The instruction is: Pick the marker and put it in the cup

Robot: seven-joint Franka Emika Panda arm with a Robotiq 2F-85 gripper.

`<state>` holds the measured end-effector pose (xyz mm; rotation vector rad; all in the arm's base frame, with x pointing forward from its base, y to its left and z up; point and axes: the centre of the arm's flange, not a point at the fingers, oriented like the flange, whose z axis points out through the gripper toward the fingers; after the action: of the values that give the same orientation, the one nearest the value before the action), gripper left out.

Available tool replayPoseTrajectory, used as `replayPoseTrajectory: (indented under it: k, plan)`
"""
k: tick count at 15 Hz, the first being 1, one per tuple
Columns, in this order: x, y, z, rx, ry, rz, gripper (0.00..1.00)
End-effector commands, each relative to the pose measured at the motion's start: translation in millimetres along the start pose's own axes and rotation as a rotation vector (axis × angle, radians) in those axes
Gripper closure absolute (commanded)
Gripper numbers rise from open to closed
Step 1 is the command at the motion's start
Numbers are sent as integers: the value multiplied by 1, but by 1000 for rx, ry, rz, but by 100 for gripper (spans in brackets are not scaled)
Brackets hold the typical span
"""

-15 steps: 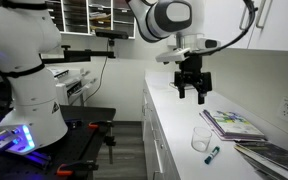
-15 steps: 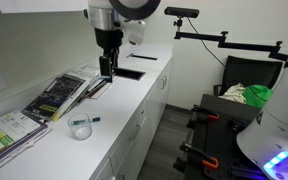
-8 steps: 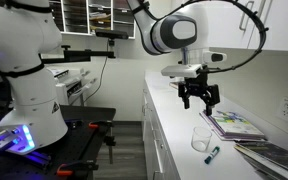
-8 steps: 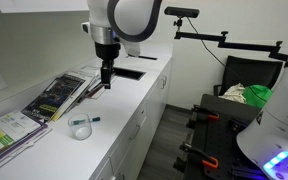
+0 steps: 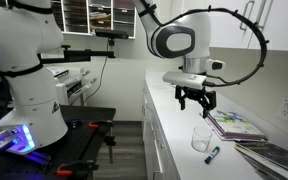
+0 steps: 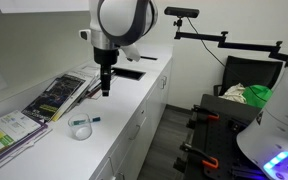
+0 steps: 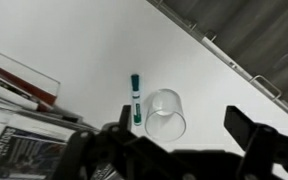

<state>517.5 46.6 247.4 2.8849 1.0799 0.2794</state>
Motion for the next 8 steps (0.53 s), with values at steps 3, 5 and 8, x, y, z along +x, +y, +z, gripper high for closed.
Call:
replayPoseTrajectory:
  k: [3, 5, 8]
  plan:
    - [1, 39, 45, 197, 12, -245, 0]
    - [3, 53, 60, 261, -36, -303, 0]
    - [6, 71, 85, 263, -107, -252, 0]
